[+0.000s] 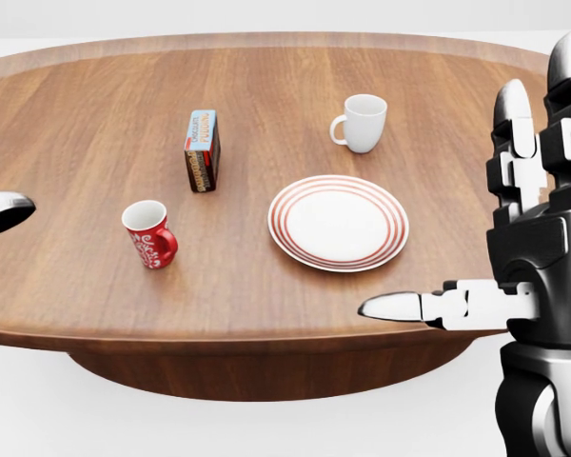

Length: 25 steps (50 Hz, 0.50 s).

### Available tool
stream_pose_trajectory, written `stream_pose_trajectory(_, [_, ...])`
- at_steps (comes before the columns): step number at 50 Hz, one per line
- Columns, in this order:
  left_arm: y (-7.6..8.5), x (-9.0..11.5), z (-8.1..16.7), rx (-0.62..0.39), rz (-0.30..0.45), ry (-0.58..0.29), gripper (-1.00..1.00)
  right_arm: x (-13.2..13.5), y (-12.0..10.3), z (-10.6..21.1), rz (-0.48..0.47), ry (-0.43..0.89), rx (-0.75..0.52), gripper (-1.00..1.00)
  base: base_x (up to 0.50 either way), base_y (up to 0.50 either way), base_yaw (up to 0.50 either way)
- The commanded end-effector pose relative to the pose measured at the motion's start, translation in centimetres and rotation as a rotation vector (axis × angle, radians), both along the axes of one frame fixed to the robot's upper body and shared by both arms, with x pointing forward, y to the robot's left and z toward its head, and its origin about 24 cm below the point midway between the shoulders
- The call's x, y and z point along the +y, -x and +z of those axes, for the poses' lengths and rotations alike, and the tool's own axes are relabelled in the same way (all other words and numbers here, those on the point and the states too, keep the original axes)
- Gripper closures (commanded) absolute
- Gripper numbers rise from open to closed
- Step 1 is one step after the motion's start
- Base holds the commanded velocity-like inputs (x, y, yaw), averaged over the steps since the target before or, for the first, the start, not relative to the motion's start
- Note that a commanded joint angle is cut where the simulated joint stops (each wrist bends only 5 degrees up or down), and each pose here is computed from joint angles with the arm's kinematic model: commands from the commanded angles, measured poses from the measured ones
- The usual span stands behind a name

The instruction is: Pick up the red mug and put it on the plate

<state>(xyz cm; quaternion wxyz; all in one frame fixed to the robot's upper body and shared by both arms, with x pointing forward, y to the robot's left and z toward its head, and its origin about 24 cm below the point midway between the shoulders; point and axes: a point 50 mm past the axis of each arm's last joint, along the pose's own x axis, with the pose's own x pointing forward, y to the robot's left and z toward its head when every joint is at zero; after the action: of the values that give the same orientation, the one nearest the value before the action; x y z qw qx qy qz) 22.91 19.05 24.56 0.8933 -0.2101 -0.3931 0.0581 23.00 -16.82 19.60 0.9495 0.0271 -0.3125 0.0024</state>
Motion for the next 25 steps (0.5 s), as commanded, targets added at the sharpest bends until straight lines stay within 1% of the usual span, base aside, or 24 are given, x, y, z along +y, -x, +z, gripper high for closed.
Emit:
stream_pose_trajectory(1, [0.18,0.15,0.51,-0.021,-0.001,0.012,-1.0,0.17,0.41,0.54,0.01,0.015,-0.029,-1.0,0.0,0.5,0.0])
stream_pose_trajectory(25, [0.02,0.27,0.36,-0.012,0.005,0.004,-1.0,0.13,0.46,0.34,0.007,0.02,-0.021,-1.0,0.0,0.5,0.0])
